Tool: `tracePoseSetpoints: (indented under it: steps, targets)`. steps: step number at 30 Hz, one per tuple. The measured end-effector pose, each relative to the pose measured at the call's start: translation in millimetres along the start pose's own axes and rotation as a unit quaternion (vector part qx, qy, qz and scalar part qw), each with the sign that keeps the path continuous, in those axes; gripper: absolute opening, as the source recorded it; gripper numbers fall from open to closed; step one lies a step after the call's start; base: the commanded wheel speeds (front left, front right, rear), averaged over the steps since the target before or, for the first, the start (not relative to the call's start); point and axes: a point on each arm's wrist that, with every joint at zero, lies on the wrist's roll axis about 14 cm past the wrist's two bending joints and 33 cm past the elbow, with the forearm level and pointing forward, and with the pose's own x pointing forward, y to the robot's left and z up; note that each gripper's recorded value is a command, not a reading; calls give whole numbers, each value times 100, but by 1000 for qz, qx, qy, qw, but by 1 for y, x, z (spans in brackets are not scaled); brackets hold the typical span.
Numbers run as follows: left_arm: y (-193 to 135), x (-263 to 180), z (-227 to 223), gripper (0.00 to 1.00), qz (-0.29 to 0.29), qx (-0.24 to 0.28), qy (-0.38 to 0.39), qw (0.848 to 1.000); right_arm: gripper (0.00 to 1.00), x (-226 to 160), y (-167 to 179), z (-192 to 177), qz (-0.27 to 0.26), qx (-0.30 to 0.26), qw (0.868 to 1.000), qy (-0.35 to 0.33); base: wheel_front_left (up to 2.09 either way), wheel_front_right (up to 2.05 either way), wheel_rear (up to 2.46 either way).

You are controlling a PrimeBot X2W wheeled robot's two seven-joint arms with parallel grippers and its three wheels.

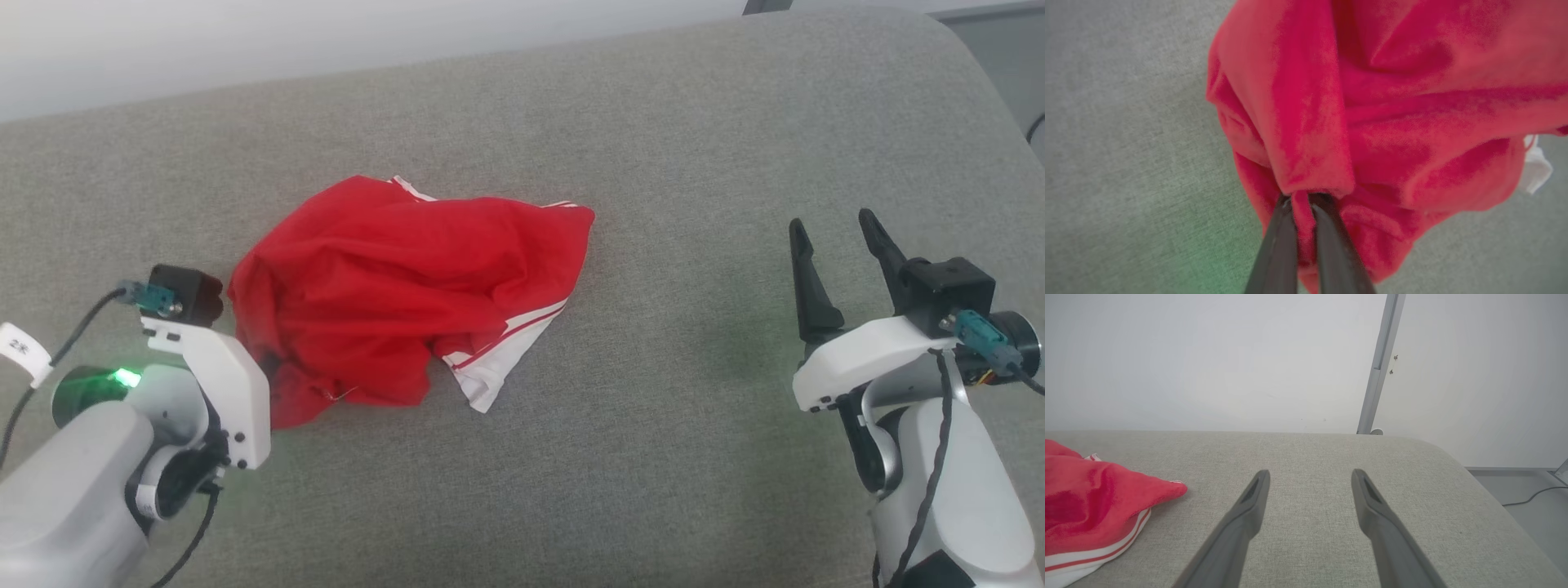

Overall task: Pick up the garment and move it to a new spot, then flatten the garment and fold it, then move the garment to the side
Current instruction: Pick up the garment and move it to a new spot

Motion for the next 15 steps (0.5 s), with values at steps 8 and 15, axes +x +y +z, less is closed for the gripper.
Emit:
tracePoseSetpoints:
  steps: [8,15]
  targets:
    - [1,-1,-25,34,-5,-10,30,999,100,1,6,10,8,-5,1000,-12,0,0,0]
    - [4,-24,-13,100,-2,-24,-13,1000,100,-6,14,25,19,-4,999,-28,0,0,0]
